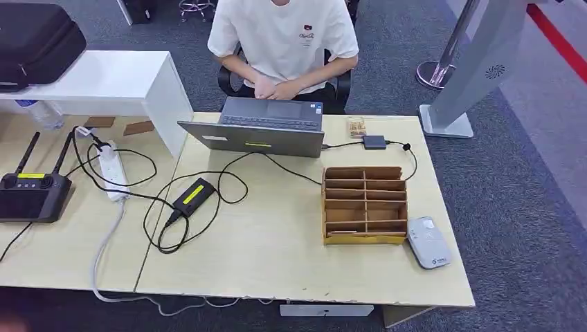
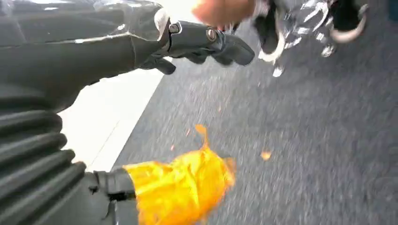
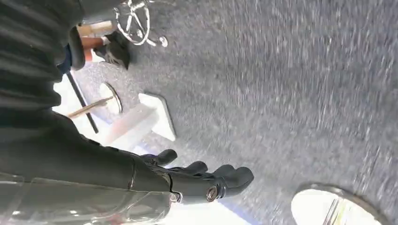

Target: Pass the card to the sensor for recognition and then transmit it.

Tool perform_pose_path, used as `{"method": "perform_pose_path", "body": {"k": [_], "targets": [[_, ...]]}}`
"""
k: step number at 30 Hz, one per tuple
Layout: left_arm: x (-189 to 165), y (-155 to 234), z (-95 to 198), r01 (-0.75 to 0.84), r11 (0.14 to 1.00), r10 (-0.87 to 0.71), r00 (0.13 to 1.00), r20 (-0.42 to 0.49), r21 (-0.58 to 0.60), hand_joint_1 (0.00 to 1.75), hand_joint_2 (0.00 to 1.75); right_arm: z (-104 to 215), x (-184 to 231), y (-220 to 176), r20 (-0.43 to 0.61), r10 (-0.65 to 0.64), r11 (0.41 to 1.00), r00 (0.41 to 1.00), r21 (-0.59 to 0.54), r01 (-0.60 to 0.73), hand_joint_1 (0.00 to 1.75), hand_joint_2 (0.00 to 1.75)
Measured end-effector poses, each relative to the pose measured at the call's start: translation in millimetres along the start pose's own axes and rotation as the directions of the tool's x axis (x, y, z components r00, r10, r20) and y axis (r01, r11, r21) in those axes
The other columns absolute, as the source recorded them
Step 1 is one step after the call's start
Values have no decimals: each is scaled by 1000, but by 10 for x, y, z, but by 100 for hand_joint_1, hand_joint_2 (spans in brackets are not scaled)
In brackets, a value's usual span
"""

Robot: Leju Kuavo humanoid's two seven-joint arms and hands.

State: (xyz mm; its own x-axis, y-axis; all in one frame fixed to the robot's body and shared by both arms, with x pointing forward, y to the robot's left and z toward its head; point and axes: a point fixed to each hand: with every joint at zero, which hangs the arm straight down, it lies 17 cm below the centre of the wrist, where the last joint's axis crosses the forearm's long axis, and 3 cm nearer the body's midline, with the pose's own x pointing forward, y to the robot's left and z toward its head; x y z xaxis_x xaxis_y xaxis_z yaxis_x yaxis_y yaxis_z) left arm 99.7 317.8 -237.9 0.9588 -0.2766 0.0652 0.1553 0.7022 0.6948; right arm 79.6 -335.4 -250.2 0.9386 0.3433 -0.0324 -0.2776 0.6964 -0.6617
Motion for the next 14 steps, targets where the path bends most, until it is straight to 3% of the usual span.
{"method": "perform_pose_path", "body": {"k": [6, 7, 10, 14], "targets": [[102, 152, -14, -47, 997, 45, 998, 37, 53, 0, 0, 0, 52, -56, 18, 1, 1000, 1000, -29, -1, 0, 175], [78, 146, -15, -61, 997, 60, 998, 26, 50, 0, 175, 6, 55, -41, 19, -4, 1000, 1000, -23, 4, 0, 175], [-15, -83, 55, -107, 994, 106, 994, -31, -30, 0, 175, 53, 59, 151, 22, -20, 997, 1000, 69, 18, 0, 175], [-89, -604, 213, -144, 945, 119, 988, -103, -294, 0, 175, 260, 95, 672, 47, -18, 939, 999, 345, 0, 0, 175]]}}
